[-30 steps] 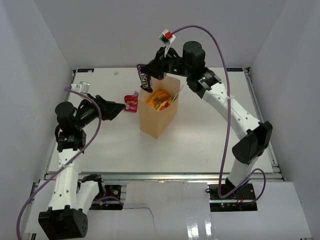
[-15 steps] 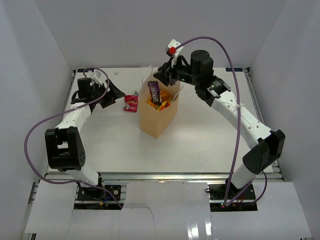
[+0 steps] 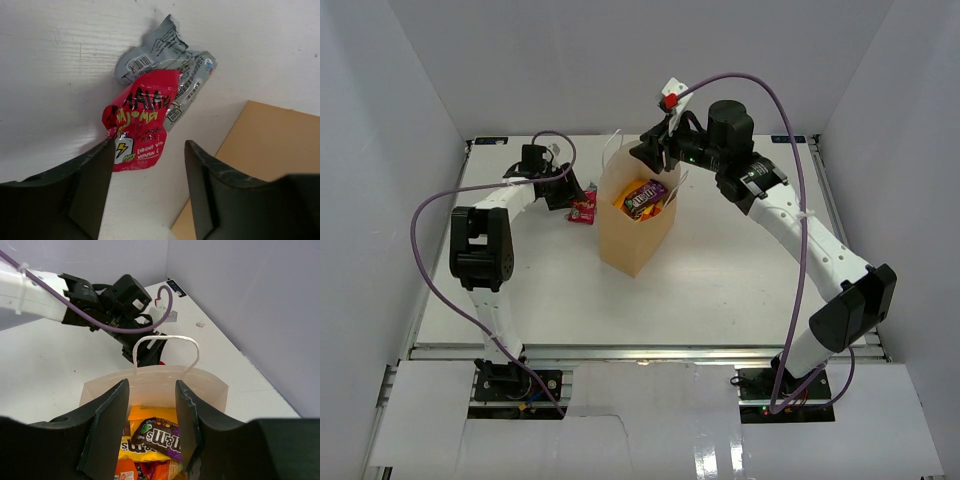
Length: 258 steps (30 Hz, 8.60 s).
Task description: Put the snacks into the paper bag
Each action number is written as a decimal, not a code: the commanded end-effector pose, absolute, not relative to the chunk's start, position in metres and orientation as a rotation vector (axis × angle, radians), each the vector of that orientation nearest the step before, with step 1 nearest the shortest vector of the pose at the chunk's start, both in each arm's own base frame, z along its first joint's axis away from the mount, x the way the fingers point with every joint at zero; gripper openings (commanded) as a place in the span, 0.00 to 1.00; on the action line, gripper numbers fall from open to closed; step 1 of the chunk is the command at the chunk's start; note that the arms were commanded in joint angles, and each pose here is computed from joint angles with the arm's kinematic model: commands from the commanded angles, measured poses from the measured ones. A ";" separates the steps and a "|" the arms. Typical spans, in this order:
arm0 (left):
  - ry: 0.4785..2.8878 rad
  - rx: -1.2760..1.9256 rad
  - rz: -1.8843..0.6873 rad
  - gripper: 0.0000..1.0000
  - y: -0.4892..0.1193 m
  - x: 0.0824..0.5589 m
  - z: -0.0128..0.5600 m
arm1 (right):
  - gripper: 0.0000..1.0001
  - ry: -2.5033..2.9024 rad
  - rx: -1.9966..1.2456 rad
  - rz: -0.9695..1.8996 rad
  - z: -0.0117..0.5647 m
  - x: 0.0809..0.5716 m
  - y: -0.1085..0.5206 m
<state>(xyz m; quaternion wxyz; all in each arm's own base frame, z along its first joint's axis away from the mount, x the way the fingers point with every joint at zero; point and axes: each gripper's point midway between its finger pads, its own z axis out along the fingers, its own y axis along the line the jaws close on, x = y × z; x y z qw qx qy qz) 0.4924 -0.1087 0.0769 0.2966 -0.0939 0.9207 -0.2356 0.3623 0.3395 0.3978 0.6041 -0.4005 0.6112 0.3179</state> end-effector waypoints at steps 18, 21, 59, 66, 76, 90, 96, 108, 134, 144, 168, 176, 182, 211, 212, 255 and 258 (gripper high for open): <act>2.605 -0.135 -0.378 0.49 -0.116 0.485 0.024 | 0.48 1.316 -0.877 0.796 0.439 0.346 0.329; 2.638 -0.129 -0.350 0.49 -0.111 0.474 0.014 | 0.48 1.318 -0.875 0.806 0.439 0.344 0.329; 2.453 -0.131 -0.443 0.00 -0.102 0.395 0.092 | 0.53 1.088 -1.211 1.106 0.431 0.250 0.354; 2.303 -0.139 -0.461 0.00 -0.093 0.366 0.144 | 0.61 1.035 -1.310 1.111 0.418 0.228 0.382; 2.004 -0.064 -0.611 0.00 -0.103 0.309 0.235 | 0.70 1.213 -1.226 1.136 0.395 0.212 0.420; 1.779 0.074 -0.950 0.00 -0.141 0.247 0.306 | 0.91 1.423 -0.931 1.090 0.385 0.246 0.445; 1.716 0.099 -0.982 0.00 -0.145 0.241 0.330 | 0.83 1.449 -0.948 1.114 0.375 0.242 0.448; 1.660 0.101 -1.000 0.00 -0.146 0.243 0.351 | 0.22 1.381 -1.074 1.273 0.378 0.207 0.449; 1.835 -0.202 -0.660 0.89 -0.100 0.338 0.320 | 0.08 1.258 -0.899 0.760 0.440 0.324 0.359; 2.057 -0.162 -0.554 0.83 -0.097 0.428 0.229 | 0.27 1.317 -0.900 0.579 0.406 0.353 0.344; 2.094 0.084 -0.367 0.75 -0.126 0.586 0.086 | 0.75 1.315 -0.936 0.704 0.412 0.334 0.322; 2.180 0.112 -0.405 0.64 -0.137 0.574 0.050 | 0.75 1.326 -0.902 0.719 0.418 0.341 0.313; 2.228 0.090 -0.377 0.64 -0.132 0.555 0.039 | 0.75 1.335 -0.898 0.729 0.416 0.345 0.314; 1.913 -0.217 -0.627 0.00 -0.080 0.459 0.212 | 0.78 1.122 -1.359 0.765 0.421 0.291 0.354; 1.894 -0.216 -0.651 0.00 -0.083 0.454 0.220 | 0.79 1.136 -1.372 0.759 0.416 0.288 0.358; 1.468 -0.117 -0.940 0.00 -0.110 0.295 0.400 | 0.08 1.489 -0.924 1.198 0.427 0.250 0.487; 1.465 -0.127 -0.970 0.13 -0.112 0.294 0.402 | 0.08 1.441 -0.951 1.182 0.437 0.249 0.484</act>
